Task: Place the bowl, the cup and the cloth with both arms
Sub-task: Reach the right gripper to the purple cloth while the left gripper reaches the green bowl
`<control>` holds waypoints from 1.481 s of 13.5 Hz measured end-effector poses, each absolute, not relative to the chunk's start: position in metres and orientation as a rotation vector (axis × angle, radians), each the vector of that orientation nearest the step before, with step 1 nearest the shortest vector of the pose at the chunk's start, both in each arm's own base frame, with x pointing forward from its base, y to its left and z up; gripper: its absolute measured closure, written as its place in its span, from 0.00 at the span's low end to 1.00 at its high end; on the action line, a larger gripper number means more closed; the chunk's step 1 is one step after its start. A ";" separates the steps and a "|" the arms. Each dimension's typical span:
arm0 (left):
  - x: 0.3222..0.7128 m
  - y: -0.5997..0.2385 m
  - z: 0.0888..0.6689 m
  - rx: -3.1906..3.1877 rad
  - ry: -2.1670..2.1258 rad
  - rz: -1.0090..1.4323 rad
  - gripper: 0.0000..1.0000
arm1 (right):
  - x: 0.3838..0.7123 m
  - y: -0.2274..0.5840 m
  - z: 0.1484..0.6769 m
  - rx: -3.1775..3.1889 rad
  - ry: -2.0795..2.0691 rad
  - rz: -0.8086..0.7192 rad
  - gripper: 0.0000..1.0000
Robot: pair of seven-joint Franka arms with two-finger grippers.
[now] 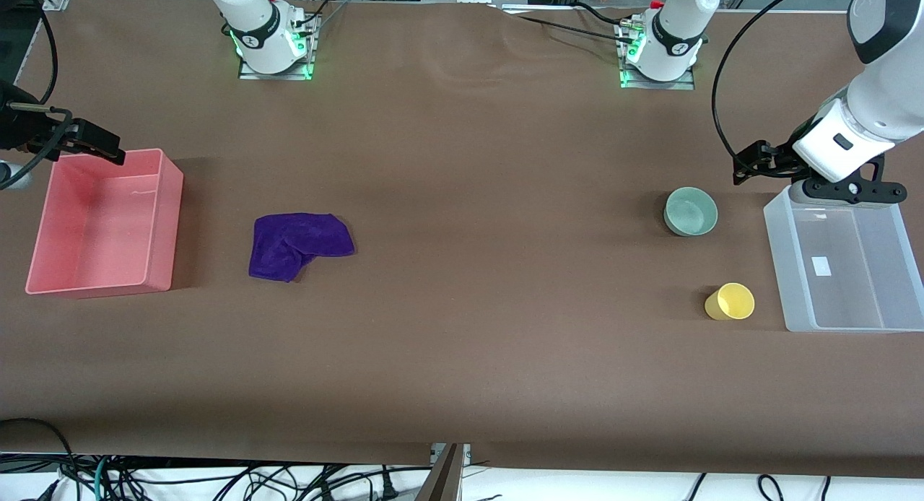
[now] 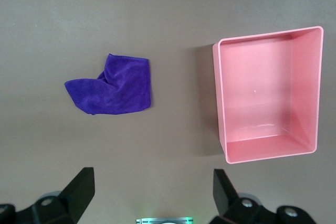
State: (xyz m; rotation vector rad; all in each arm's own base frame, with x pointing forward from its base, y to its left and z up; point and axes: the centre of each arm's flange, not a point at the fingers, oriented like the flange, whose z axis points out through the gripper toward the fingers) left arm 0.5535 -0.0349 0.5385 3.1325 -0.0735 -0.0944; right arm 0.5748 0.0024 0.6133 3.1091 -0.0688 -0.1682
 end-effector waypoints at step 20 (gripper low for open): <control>0.548 -0.033 0.516 3.125 -0.070 -0.278 0.00 | 0.577 -0.003 0.608 3.108 -0.082 -0.182 0.00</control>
